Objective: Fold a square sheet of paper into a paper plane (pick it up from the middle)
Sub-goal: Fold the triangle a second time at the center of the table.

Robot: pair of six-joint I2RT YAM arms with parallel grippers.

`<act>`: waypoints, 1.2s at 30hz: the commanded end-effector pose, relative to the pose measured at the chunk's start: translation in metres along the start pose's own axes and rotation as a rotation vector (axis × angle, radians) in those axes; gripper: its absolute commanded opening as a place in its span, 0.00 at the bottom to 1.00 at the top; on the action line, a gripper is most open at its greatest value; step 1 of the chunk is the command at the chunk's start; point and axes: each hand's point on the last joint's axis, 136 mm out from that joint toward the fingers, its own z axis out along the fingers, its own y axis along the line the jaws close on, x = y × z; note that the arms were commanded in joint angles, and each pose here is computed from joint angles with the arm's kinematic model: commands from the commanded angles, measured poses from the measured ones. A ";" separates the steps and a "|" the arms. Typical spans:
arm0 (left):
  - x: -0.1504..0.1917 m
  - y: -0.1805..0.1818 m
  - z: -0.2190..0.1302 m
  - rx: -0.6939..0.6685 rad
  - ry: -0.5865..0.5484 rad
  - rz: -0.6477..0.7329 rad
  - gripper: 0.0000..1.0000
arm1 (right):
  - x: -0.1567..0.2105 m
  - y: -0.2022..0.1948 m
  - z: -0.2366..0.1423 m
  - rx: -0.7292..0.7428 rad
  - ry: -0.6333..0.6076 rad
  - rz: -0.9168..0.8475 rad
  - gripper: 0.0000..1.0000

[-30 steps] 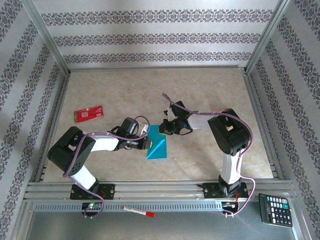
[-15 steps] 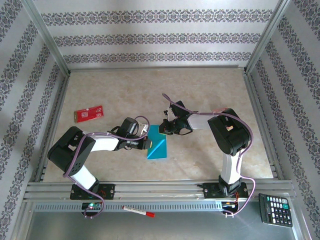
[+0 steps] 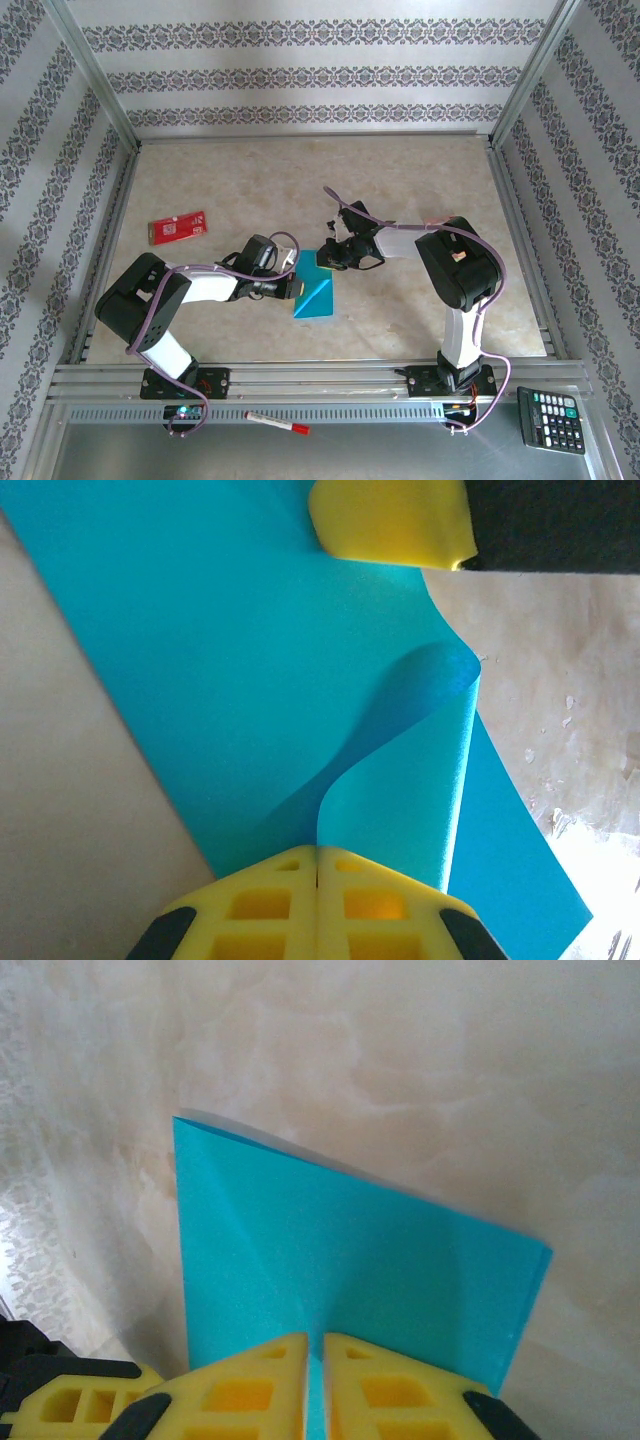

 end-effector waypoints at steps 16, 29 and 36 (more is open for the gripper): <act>0.035 0.032 0.002 -0.141 0.107 -0.077 0.00 | 0.013 0.018 -0.057 -0.024 -0.084 0.073 0.19; 0.038 0.036 0.004 -0.154 0.118 -0.078 0.00 | 0.093 0.078 -0.014 -0.208 -0.061 0.016 0.00; 0.039 0.036 0.004 -0.155 0.120 -0.077 0.00 | 0.109 0.085 0.008 -0.234 -0.043 0.002 0.00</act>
